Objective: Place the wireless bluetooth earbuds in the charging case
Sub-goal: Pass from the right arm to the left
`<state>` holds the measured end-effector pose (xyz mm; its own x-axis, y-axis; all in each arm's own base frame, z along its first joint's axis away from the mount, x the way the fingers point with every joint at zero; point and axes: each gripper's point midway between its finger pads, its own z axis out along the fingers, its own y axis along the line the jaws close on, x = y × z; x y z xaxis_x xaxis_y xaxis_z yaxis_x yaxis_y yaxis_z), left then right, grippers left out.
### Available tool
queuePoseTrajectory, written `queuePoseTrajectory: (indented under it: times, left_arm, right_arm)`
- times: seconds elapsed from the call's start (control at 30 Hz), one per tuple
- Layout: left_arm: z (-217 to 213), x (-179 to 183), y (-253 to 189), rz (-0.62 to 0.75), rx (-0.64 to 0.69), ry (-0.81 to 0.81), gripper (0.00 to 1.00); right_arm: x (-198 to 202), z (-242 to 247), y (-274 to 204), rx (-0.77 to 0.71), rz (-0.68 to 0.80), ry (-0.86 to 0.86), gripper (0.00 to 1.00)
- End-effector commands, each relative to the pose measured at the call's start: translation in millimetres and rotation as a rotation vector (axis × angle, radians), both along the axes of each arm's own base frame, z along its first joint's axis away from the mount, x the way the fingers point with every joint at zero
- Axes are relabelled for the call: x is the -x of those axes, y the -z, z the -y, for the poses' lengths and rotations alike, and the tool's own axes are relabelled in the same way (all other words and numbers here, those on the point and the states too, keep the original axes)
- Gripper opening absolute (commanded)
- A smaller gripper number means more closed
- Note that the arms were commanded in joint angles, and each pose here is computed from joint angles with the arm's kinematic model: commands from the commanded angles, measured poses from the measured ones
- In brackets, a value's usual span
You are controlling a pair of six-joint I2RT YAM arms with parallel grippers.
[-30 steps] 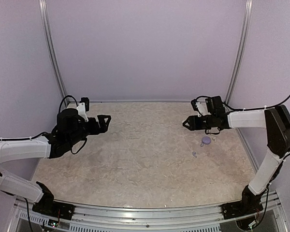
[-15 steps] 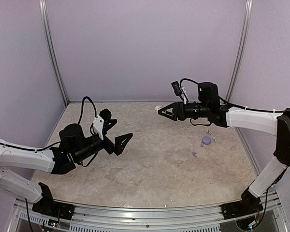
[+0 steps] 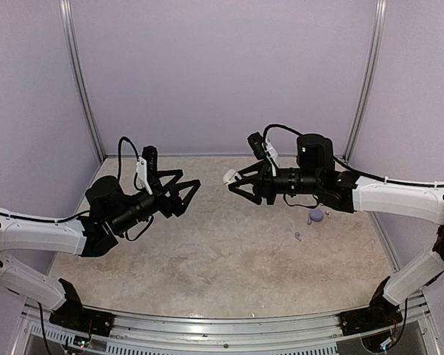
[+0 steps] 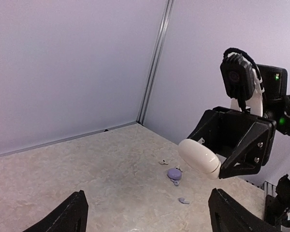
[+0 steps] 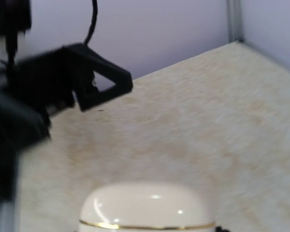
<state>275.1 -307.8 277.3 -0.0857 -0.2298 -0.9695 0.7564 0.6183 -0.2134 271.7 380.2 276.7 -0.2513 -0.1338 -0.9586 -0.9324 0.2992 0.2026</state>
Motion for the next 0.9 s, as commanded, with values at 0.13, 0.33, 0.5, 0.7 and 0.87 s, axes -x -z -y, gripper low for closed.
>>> queuePoseTrajectory:
  times: [0.13, 0.33, 0.5, 0.7, 0.87]
  left_arm:
    - [26, 21, -26, -0.269, 0.159, 0.252, 0.82]
    - [44, 18, -15, -0.384, 0.153, 0.313, 0.77]
    - [55, 17, -8, -0.431, 0.149, 0.350, 0.72]
    - [63, 16, 1, -0.459, 0.138, 0.360, 0.65]
    - [69, 18, 6, -0.468, 0.132, 0.377, 0.58]
  right_arm:
    - [10, 3, -1, 0.171, 0.384, 0.073, 0.46]
    - [25, -1, -2, 0.215, 0.473, 0.081, 0.46]
    - [32, -6, 4, 0.257, 0.521, 0.090, 0.46]
    - [32, -8, 8, 0.280, 0.543, 0.111, 0.46]
    - [32, -9, 10, 0.287, 0.546, 0.111, 0.46]
